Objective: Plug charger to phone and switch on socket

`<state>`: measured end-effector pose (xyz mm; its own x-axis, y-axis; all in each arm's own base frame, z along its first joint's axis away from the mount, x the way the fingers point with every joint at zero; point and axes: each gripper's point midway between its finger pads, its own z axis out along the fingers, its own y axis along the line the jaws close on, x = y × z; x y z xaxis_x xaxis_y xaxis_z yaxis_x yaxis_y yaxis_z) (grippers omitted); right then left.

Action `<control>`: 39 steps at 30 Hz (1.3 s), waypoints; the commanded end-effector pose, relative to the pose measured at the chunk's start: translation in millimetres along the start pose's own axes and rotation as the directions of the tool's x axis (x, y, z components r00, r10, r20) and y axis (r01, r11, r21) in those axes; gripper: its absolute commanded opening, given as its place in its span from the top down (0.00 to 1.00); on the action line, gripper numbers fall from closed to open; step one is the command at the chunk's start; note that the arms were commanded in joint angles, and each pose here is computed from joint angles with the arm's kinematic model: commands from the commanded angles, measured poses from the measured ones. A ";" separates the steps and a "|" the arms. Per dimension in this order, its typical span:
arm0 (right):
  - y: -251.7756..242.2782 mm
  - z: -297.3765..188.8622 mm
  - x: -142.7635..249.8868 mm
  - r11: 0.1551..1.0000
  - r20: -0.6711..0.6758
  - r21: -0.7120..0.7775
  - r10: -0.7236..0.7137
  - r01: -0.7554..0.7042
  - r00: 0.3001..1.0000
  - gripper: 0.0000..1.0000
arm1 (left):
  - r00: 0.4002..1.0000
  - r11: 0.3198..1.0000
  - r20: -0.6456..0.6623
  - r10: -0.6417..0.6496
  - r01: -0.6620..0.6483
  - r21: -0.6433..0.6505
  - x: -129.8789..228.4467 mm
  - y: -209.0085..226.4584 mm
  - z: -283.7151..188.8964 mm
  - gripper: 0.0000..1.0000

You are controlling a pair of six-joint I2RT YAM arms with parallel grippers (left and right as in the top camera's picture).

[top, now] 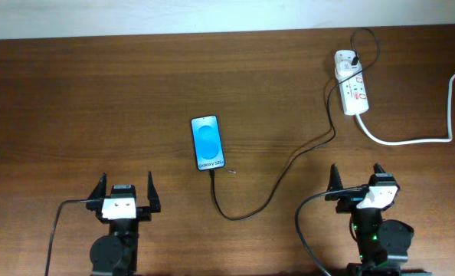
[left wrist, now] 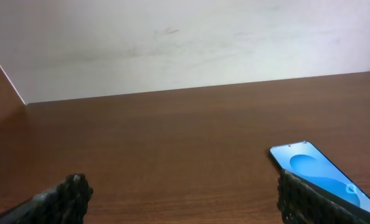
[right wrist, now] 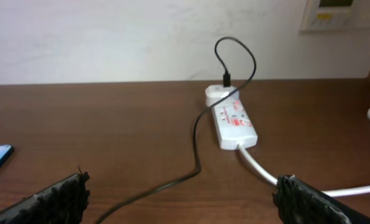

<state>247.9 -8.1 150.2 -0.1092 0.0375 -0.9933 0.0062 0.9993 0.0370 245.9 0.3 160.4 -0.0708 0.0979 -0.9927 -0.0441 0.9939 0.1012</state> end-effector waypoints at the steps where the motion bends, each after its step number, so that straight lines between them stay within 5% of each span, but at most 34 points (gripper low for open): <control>1: 1.0 1.6 8.6 1.000 -0.032 -0.003 0.010 -0.010 0.999 0.02 | 1.000 1.000 0.003 0.019 -0.019 0.006 0.4 -0.7 -0.3 0.01; 13: 1.0 2.0 10.9 1.000 -0.042 -0.003 0.011 -0.011 0.999 0.02 | 1.000 0.991 -0.013 0.009 -0.010 -0.133 3.9 33.7 -0.9 0.01; 39: 2.8 -2.8 -7.4 1.000 0.040 -0.009 0.004 -0.003 0.999 0.02 | 1.000 0.985 -0.017 0.006 -0.009 -0.174 4.9 43.7 -2.1 0.01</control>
<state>246.3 -7.9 159.4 -0.0687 0.0338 -0.9971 0.0048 0.9994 0.0335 241.8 44.3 160.5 -0.0866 0.0835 -0.9927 -0.2203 0.9702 0.1008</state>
